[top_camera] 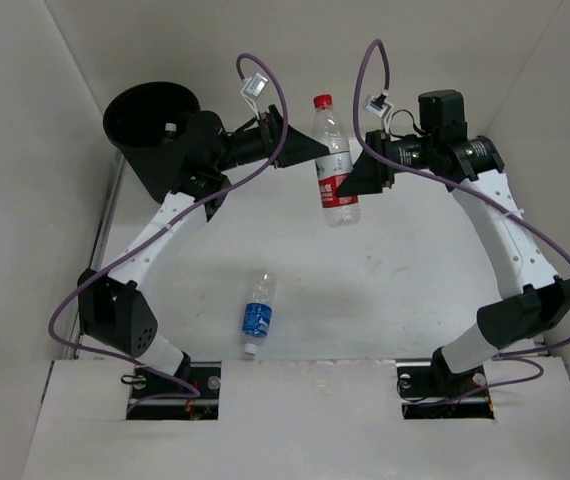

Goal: Put the plastic bottles in the bin

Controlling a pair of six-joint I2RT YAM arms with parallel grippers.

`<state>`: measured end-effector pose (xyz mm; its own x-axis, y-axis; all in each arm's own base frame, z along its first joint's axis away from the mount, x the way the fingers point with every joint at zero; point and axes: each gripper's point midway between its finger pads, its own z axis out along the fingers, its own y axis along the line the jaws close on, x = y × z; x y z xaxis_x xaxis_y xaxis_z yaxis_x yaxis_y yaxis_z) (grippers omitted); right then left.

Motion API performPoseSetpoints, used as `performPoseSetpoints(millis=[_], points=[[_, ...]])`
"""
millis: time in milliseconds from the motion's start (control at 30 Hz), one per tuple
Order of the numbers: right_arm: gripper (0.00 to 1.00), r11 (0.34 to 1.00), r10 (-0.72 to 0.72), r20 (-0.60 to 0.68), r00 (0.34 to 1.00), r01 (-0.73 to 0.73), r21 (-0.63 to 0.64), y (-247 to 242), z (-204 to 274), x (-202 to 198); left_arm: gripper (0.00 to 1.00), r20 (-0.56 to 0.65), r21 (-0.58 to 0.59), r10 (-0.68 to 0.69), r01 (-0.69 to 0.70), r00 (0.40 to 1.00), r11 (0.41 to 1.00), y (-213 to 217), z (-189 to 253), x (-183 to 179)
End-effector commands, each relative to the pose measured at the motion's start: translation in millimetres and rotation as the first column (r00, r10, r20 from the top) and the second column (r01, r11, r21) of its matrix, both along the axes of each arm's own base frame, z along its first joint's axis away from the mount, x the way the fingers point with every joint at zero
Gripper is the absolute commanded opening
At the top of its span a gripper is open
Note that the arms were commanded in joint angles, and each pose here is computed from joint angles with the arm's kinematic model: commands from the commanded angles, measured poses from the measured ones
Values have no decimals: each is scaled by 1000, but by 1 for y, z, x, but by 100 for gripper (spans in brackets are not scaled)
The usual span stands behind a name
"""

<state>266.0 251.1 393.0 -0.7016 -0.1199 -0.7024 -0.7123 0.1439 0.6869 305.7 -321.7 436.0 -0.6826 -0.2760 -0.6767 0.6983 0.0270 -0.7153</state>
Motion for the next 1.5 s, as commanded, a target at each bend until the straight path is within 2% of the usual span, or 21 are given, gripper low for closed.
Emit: performPoseSetpoints(millis=[0,200,233,300,433,600,633,667,700,733,767,900,1067,1167,1267,1400,1467], points=[[0,997,63,78,995,-67,47,4,20,-21,100,103,-41,-8,12,995,999,-4,24,-5],[0,995,83,70,994,-87,52,7,20,-24,100,108,-41,-12,17,994,999,-10,23,-4],[0,995,86,66,994,-90,53,8,20,-25,96,109,-42,-17,21,994,999,-12,23,-5],[0,994,89,61,994,-92,52,8,17,-24,84,117,-38,-33,38,993,999,-16,24,-9],[0,994,94,52,994,-96,50,11,12,-23,50,127,-38,-61,66,990,997,-23,26,-16],[1,995,91,53,994,-93,46,13,8,-19,18,138,-37,-90,96,986,995,-30,30,-23],[11,995,83,55,995,-86,44,13,8,-17,13,141,-36,-92,98,986,995,-31,30,-24],[33,996,77,56,995,-79,41,12,7,-16,10,144,-32,-97,103,985,994,-31,30,-24],[69,996,72,53,996,-74,40,11,6,-16,8,149,-27,-97,102,984,994,-30,30,-23],[96,997,68,49,997,-69,39,11,6,-16,7,153,-22,-94,98,984,995,-29,29,-22],[100,998,58,37,998,-60,36,8,3,-14,7,158,-16,-89,93,983,996,-26,29,-20],[100,1000,-9,0,1000,9,14,-11,-19,-1,5,205,-5,-30,32,978,999,-2,40,-1],[100,985,-165,27,986,166,-50,-54,-48,29,5,278,3,148,-155,949,988,71,64,39],[100,971,-215,58,975,220,-96,-73,-61,38,4,341,6,282,-302,897,953,131,76,64],[100,957,-236,98,967,249,-147,-82,-73,38,4,426,7,439,-488,791,873,208,87,92],[100,952,-237,110,965,253,-170,-83,-84,26,2,482,3,633,-724,606,690,318,89,129],[100,951,-237,106,966,253,-179,-84,-88,20,2,514,-11,696,-807,501,590,360,90,139]])
